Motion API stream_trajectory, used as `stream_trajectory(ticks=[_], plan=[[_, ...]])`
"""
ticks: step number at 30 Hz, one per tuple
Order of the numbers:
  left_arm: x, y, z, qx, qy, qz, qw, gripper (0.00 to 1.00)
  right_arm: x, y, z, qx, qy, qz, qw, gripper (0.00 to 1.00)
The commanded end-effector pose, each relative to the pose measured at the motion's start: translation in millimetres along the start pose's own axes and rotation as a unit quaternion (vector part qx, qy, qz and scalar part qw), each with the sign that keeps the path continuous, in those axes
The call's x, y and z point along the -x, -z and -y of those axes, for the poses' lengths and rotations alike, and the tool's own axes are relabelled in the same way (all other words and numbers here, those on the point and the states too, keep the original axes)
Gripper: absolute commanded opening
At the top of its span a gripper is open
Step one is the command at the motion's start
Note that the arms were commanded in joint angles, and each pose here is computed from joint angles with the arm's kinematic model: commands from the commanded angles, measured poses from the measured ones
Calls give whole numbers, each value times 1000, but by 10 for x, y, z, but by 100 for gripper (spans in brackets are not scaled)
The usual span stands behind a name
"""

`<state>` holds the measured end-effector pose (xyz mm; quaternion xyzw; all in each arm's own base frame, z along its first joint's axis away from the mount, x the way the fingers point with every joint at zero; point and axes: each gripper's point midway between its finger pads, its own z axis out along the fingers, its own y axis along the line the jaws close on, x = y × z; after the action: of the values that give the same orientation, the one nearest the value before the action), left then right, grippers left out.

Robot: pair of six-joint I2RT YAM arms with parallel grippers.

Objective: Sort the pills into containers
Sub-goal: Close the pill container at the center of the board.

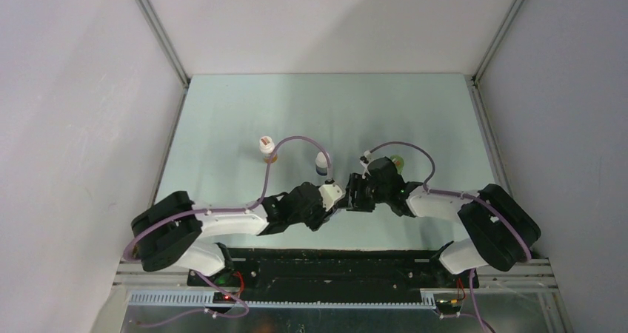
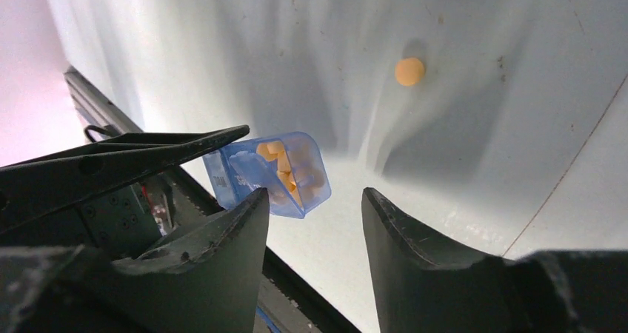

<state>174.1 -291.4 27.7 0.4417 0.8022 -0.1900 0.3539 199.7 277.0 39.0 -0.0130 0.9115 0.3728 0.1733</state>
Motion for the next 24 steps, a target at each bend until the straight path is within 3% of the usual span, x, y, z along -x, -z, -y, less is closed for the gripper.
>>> stream_trajectory(ticks=[1,8,24], plan=[[294,128,-17,3,-11,37,999,3,143,141,-311,74,-15,23,997,58],[448,247,-20,2,-26,57,998,2,234,294,-532,135,-41,34,989,72],[919,757,84,-30,-25,155,987,4,306,552,-869,206,-60,35,976,75]])
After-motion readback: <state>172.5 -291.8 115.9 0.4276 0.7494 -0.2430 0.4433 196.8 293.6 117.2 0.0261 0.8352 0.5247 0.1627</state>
